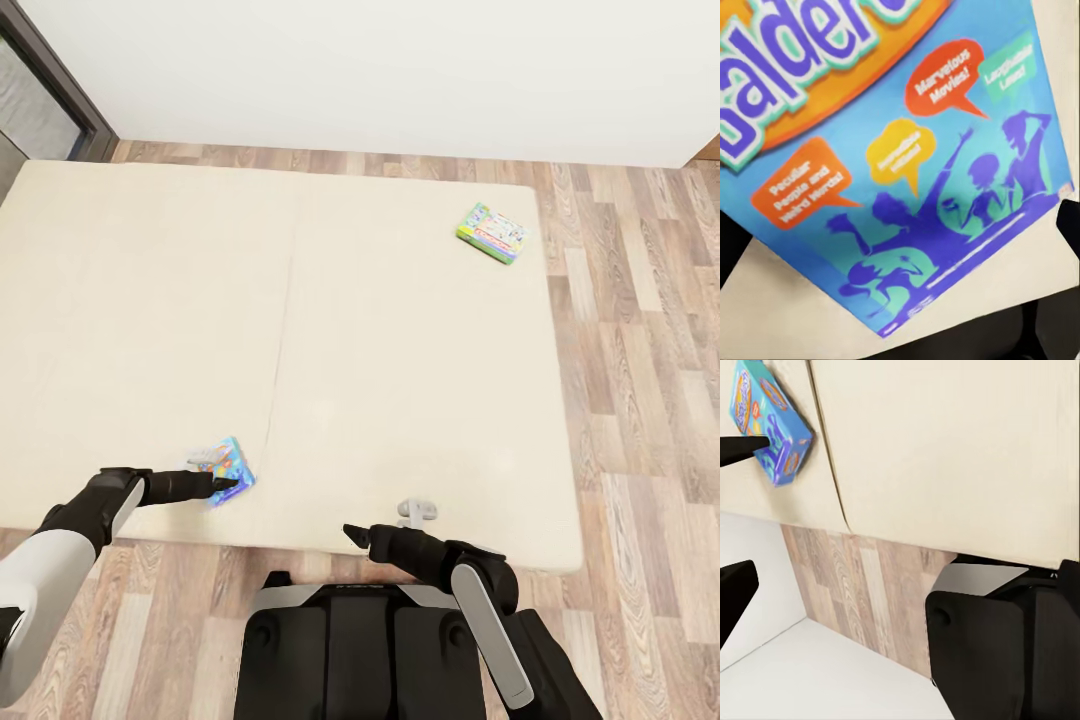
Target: Put all the toys in the child's room - the three board games (two on the bed and one on the table), the two jigsaw puzzles on the table, and the tennis ball on the table - inside the toy box on the table in the child's room.
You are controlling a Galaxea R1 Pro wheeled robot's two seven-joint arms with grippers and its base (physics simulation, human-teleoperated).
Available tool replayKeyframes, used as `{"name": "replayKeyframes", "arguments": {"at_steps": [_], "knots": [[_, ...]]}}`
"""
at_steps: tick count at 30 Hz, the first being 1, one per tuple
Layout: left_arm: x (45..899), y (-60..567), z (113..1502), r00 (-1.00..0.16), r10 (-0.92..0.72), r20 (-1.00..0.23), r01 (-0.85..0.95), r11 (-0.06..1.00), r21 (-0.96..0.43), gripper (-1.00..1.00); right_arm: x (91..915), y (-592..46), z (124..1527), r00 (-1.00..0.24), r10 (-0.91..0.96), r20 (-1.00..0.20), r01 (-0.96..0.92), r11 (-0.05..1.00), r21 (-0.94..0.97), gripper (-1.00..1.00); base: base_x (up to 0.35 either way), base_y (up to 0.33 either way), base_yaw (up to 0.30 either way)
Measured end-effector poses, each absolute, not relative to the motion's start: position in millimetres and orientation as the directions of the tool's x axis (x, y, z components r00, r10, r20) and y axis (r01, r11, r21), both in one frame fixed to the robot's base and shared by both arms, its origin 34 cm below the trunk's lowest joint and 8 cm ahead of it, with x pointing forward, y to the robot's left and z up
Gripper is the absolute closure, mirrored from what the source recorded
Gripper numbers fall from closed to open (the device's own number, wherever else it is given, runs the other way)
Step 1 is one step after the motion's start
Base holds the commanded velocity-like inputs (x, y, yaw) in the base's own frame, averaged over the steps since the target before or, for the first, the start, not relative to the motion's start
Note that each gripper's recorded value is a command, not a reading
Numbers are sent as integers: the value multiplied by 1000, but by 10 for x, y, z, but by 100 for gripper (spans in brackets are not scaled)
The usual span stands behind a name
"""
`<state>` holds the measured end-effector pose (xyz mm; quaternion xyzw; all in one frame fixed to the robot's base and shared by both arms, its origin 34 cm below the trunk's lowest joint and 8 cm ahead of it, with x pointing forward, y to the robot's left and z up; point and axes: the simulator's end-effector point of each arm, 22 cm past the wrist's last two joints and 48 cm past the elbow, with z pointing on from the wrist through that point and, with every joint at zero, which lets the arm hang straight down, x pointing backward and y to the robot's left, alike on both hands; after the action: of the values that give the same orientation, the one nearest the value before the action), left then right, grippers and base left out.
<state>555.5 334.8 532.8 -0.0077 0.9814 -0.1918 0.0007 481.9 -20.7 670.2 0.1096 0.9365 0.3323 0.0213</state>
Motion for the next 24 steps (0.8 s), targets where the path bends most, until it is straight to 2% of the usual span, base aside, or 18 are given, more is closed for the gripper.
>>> {"name": "replayKeyframes", "arguments": {"at_steps": [7, 24], "knots": [[5558, 3347, 5329, -1000, -15, 1, -14, 926, -377, -100, 4820, -208, 6702, -975, 220, 33, 191, 755, 627, -100, 0, -112, 0], [5555, 3394, 5333, -1000, -15, 1, -14, 929, -370, -100, 4820, -208, 6702, -975, 220, 33, 192, 755, 627, -100, 0, -6, 0]]}}
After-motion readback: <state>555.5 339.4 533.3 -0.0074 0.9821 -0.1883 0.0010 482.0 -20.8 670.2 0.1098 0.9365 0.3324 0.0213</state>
